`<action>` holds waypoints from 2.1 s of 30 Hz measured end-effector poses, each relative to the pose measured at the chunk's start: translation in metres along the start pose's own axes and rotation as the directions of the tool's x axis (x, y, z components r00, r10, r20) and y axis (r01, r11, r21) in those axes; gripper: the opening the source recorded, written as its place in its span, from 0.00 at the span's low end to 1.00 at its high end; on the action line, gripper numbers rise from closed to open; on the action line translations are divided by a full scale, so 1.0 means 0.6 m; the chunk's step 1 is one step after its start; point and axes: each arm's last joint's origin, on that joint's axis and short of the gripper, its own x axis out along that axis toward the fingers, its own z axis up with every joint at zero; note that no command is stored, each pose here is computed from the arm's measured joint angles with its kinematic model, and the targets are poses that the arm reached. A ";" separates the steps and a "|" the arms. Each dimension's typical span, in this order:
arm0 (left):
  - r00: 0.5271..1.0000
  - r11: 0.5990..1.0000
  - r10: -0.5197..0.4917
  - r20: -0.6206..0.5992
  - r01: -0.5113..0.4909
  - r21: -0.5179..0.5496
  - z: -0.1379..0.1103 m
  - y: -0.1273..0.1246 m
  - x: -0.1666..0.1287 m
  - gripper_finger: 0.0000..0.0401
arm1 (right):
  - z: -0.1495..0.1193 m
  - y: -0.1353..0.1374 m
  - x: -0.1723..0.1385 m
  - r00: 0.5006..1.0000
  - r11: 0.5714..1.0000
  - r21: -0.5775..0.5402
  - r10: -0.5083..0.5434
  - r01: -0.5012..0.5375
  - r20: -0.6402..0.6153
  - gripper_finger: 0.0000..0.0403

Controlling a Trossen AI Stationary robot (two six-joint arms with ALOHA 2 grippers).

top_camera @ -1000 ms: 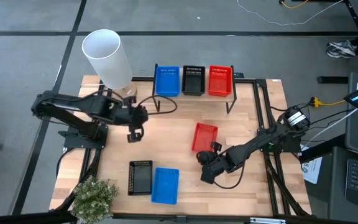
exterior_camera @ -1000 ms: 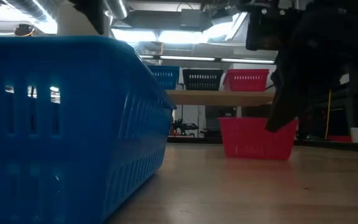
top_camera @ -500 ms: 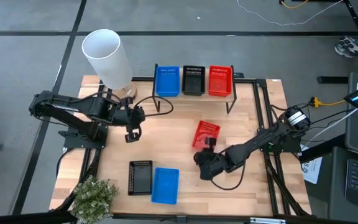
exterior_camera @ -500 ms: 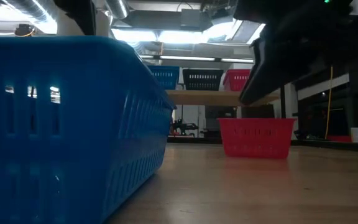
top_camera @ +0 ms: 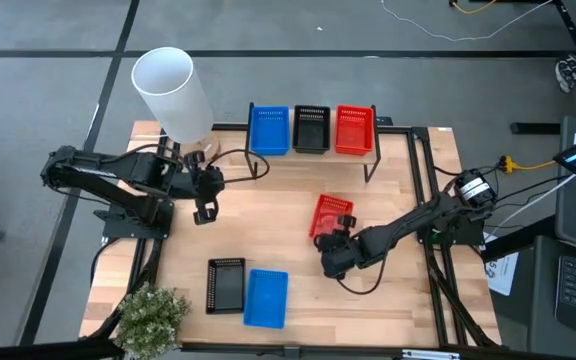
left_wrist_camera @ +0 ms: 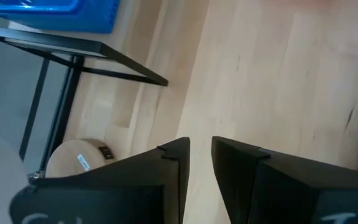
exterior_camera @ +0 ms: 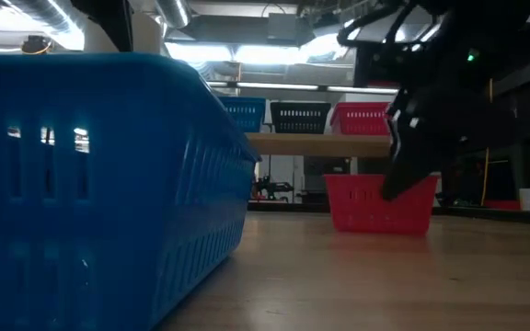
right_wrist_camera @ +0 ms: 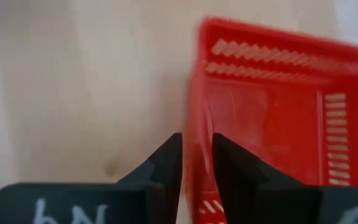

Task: Stack baskets on shelf by color
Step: Stack the red bin on top of the other red bins on the shelf

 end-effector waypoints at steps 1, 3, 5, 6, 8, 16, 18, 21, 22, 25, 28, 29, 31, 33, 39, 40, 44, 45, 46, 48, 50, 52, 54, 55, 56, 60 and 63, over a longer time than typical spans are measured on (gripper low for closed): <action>1.000 1.000 0.002 0.005 -0.002 -0.002 0.000 0.001 -0.002 0.15 | -0.002 -0.003 0.002 1.000 1.000 0.019 -0.008 0.008 -0.010 0.22; 1.000 1.000 0.002 0.008 -0.002 -0.004 -0.001 0.002 -0.003 0.15 | -0.001 -0.006 0.004 1.000 0.999 0.032 -0.013 0.014 -0.015 0.22; 1.000 1.000 0.001 0.018 -0.001 -0.008 -0.003 0.005 -0.008 0.15 | -0.001 -0.007 0.004 1.000 0.999 0.046 -0.015 0.016 -0.019 0.19; 1.000 1.000 0.001 0.020 -0.001 -0.006 -0.004 0.006 -0.010 0.15 | -0.002 -0.007 0.004 1.000 0.998 0.053 -0.016 0.017 -0.021 0.16; 1.000 1.000 0.000 0.022 0.000 -0.003 -0.011 0.012 -0.017 0.15 | -0.003 -0.006 0.004 1.000 0.997 0.071 -0.011 0.013 -0.027 0.06; 0.990 0.998 0.012 0.143 -0.002 -0.066 -0.030 0.039 -0.059 0.15 | 0.049 0.000 -0.067 0.998 0.997 0.053 0.055 -0.056 0.033 0.01; 0.986 0.997 0.010 0.165 0.003 -0.080 -0.032 0.042 -0.065 0.15 | 0.071 -0.001 -0.104 0.996 0.998 0.025 0.051 -0.053 0.071 0.01; 0.983 0.996 0.007 0.185 0.010 -0.091 -0.035 0.047 -0.072 0.15 | 0.098 -0.013 -0.164 0.992 0.999 -0.047 0.008 -0.002 0.122 0.01; 0.982 0.996 0.007 0.191 0.011 -0.094 -0.036 0.047 -0.073 0.15 | 0.105 -0.020 -0.182 0.990 0.998 -0.063 -0.017 0.026 0.140 0.01; 0.980 0.995 0.021 0.198 -0.002 -0.096 -0.034 0.048 -0.073 0.15 | 0.118 -0.052 -0.232 0.978 0.980 -0.125 -0.134 0.155 0.158 0.00; 0.980 0.995 0.022 0.199 -0.003 -0.095 -0.034 0.048 -0.073 0.15 | 0.130 -0.098 -0.265 0.948 0.940 -0.165 -0.272 0.298 0.165 0.00; 0.979 0.995 0.023 0.201 -0.003 -0.096 -0.034 0.048 -0.073 0.15 | 0.132 -0.117 -0.273 0.939 0.926 -0.179 -0.306 0.331 0.155 0.00; 0.978 0.995 0.023 0.206 -0.002 -0.099 -0.032 0.047 -0.073 0.15 | 0.136 -0.159 -0.285 0.926 0.909 -0.181 -0.357 0.375 0.126 0.00; 0.978 0.995 0.022 0.209 -0.001 -0.100 -0.032 0.047 -0.073 0.15 | 0.135 -0.204 -0.294 0.916 0.900 -0.171 -0.390 0.400 0.091 0.00; 0.977 0.995 0.022 0.210 -0.001 -0.101 -0.032 0.047 -0.073 0.15 | 0.130 -0.320 -0.309 0.923 0.909 -0.172 -0.384 0.380 0.010 0.00; 0.977 0.995 0.022 0.210 -0.001 -0.101 -0.032 0.047 -0.073 0.15 | 0.129 -0.336 -0.309 0.934 0.920 -0.175 -0.357 0.351 -0.005 0.00; 0.977 0.995 0.022 0.210 -0.001 -0.101 -0.032 0.047 -0.073 0.15 | 0.131 -0.386 -0.300 0.977 0.967 -0.155 -0.209 0.202 -0.029 0.00; 0.977 0.995 0.022 0.210 -0.001 -0.101 -0.032 0.047 -0.073 0.15 | 0.133 -0.395 -0.297 0.978 0.969 -0.146 -0.205 0.200 -0.023 0.00; 0.977 0.995 0.022 0.210 -0.001 -0.101 -0.032 0.047 -0.073 0.15 | 0.136 -0.404 -0.294 0.978 0.968 -0.146 -0.209 0.204 -0.014 0.00; 0.977 0.995 0.022 0.210 -0.001 -0.101 -0.032 0.047 -0.073 0.15 | 0.142 -0.419 -0.288 0.981 0.968 -0.162 -0.194 0.192 0.008 0.00; 0.977 0.995 0.022 0.210 -0.001 -0.101 -0.032 0.047 -0.073 0.15 | 0.147 -0.435 -0.280 0.988 0.971 -0.177 -0.154 0.157 0.033 0.00; 0.977 0.995 0.022 0.210 -0.001 -0.101 -0.032 0.047 -0.073 0.15 | 0.147 -0.454 -0.276 0.990 0.976 -0.167 -0.132 0.137 0.043 0.00; 0.977 0.995 0.022 0.210 -0.001 -0.101 -0.032 0.047 -0.073 0.15 | 0.143 -0.472 -0.273 0.994 0.984 -0.145 -0.101 0.107 0.046 0.00; 0.977 0.995 0.022 0.210 -0.001 -0.101 -0.032 0.047 -0.073 0.15 | 0.140 -0.481 -0.272 0.995 0.988 -0.125 -0.085 0.090 0.043 0.00; 0.977 0.995 0.022 0.210 -0.001 -0.101 -0.032 0.047 -0.073 0.15 | 0.138 -0.489 -0.270 0.997 0.992 -0.106 -0.071 0.075 0.040 0.00; 0.977 0.995 0.022 0.212 0.000 -0.103 -0.031 0.047 -0.073 0.15 | 0.131 -0.503 -0.264 0.996 0.993 -0.088 -0.071 0.075 0.050 0.00; 0.975 0.994 0.021 0.221 0.003 -0.107 -0.029 0.047 -0.073 0.15 | 0.120 -0.501 -0.249 0.998 0.993 -0.119 0.011 -0.004 0.058 0.00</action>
